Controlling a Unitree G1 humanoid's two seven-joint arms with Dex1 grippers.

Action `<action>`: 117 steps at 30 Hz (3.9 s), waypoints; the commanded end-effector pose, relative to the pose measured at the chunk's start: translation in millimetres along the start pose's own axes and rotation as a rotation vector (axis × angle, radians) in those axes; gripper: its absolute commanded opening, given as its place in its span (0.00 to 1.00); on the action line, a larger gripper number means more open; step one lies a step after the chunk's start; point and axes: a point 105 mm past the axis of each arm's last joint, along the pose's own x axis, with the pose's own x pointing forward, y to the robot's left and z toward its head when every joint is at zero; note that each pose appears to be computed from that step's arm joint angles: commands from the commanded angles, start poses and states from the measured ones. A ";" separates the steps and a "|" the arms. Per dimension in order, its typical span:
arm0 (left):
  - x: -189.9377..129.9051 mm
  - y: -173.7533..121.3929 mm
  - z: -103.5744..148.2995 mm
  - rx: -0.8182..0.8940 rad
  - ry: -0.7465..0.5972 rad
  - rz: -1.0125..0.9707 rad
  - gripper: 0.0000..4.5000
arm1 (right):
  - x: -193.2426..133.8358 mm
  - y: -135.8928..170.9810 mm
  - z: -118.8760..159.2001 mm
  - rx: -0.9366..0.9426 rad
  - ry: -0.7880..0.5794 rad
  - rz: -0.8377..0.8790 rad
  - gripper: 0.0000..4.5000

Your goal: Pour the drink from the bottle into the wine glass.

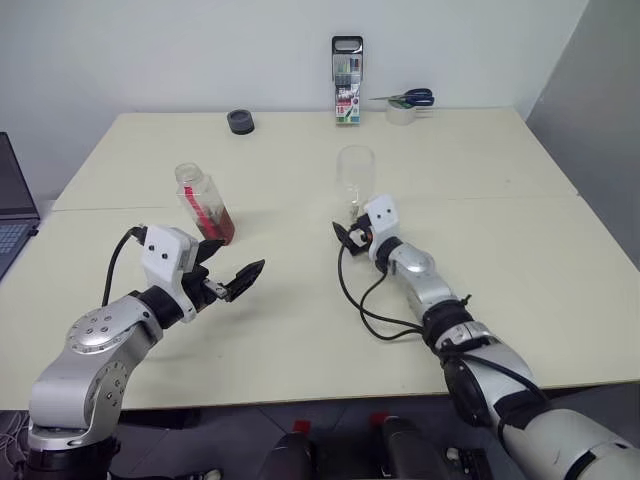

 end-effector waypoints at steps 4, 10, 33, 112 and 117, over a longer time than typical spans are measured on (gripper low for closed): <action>-3.1 13.0 6.4 0.001 -0.056 0.108 1.00 | -61.0 -32.6 14.3 -0.126 0.005 0.043 0.99; 0.9 27.3 5.2 -0.025 -0.084 0.231 1.00 | -107.0 -26.6 58.2 -0.144 -0.018 0.163 0.99; 4.9 79.1 11.3 0.008 -0.098 0.427 1.00 | -160.8 28.0 138.2 0.014 -0.071 0.486 0.99; 77.0 122.5 3.8 0.022 -0.169 0.361 0.39 | -156.9 14.9 136.3 0.040 -0.080 0.342 1.00; 80.0 122.0 15.9 0.059 -0.179 0.358 0.39 | -155.6 14.4 137.3 0.022 -0.101 0.325 1.00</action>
